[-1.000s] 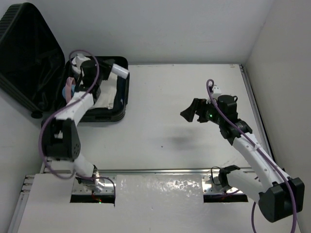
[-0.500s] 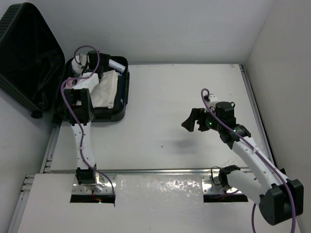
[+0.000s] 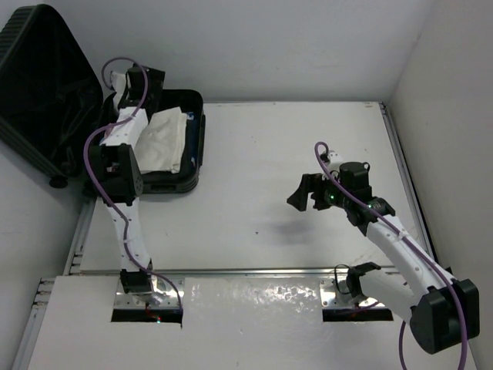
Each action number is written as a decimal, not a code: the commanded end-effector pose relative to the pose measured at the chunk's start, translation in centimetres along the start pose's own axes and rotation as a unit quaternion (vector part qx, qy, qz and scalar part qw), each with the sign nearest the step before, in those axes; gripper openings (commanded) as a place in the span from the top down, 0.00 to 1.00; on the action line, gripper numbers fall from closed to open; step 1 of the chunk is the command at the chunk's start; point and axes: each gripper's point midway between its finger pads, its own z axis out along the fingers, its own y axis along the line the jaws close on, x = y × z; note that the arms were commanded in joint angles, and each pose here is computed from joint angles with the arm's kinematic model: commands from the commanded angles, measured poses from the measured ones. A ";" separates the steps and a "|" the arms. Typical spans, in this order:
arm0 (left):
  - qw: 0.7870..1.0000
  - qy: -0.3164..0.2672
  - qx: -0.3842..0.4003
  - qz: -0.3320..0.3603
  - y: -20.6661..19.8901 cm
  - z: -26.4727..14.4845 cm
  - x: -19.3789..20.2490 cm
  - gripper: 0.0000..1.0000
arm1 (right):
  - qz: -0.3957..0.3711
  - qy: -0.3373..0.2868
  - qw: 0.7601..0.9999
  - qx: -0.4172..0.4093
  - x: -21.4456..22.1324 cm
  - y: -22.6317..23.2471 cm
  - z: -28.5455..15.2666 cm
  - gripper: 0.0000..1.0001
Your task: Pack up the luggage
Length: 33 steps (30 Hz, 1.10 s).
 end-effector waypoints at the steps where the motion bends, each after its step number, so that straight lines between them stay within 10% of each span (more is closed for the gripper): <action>1: 0.986 -0.088 0.116 0.078 -12.2 -7.3 -8.2 0.00 | -0.016 -0.010 1.000 -0.011 -0.5 0.3 0.3 0.01; 8: 0.923 -0.224 -0.023 0.311 -13.3 -18.7 -18.3 0.00 | -0.018 0.005 0.999 -0.029 0.2 0.6 0.7 0.01; 19: 0.841 -0.377 -0.231 0.312 -0.5 -39.3 -25.5 0.00 | -0.029 0.038 0.997 -0.068 1.8 2.9 1.7 0.01; 33: 0.836 -0.342 -0.298 0.309 6.9 -32.9 -33.8 0.02 | -0.059 0.077 0.993 -0.062 3.6 4.1 2.1 0.01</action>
